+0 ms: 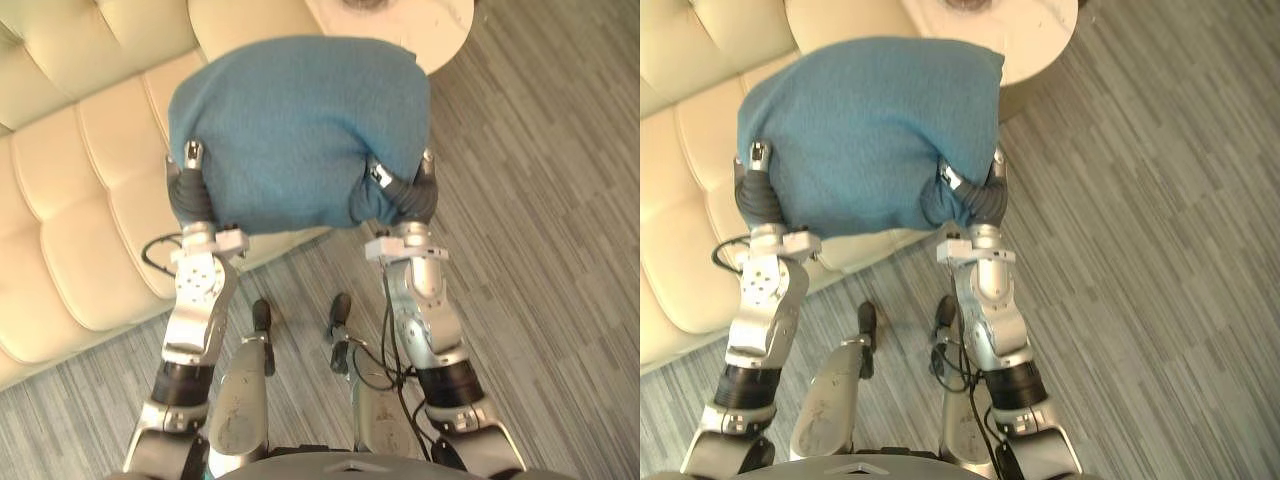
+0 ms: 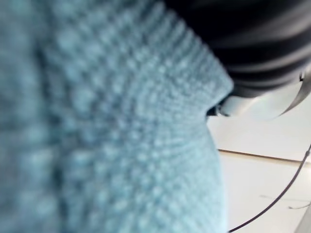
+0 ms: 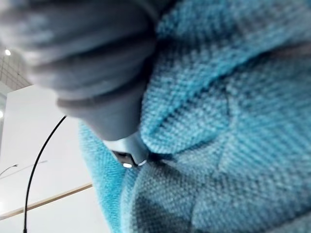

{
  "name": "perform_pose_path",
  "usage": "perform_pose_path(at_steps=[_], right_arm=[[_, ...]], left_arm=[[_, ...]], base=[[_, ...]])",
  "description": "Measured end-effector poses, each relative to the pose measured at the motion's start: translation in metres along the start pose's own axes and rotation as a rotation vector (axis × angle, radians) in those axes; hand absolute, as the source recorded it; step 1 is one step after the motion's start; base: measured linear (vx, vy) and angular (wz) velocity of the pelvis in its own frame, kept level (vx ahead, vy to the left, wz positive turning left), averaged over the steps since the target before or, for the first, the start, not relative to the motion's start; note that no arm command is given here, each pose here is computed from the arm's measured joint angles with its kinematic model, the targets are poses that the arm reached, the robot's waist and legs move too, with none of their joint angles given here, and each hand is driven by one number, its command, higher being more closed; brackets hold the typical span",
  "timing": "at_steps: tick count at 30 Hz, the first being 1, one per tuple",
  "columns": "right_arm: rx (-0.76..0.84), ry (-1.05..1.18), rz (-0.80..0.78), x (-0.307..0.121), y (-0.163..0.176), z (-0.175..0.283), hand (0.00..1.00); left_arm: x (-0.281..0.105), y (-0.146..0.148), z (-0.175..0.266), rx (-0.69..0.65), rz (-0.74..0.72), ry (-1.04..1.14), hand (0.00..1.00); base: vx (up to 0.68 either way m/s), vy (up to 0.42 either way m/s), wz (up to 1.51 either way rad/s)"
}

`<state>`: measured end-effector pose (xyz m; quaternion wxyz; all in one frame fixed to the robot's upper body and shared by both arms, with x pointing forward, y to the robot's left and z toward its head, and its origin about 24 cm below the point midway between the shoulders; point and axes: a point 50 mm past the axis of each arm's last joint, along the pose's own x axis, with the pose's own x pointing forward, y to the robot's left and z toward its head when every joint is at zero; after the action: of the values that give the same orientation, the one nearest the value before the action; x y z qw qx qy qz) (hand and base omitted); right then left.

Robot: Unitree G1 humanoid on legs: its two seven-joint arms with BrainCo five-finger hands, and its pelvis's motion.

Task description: Pick up cushions and gather them together orderly.

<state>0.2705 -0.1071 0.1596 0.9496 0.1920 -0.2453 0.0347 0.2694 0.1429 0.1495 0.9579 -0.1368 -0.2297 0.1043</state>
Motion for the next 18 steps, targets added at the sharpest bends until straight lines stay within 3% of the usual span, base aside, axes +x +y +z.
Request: perform_pose_path(at_steps=[7,18], right_arm=[[-0.022,0.18,-0.023,-0.046,-0.023,-0.029,1.0],[-0.033,0.326,-0.027,-0.076,-0.037,-0.051,1.0]], left_arm=[[-0.049,0.024,-0.03,0.033,-0.007,0.183,1.0],[-0.077,0.039,-0.043,0.054,0.023,0.294,1.0]], base=[[0.13,0.016,-0.02],[0.05,0.03,0.0]])
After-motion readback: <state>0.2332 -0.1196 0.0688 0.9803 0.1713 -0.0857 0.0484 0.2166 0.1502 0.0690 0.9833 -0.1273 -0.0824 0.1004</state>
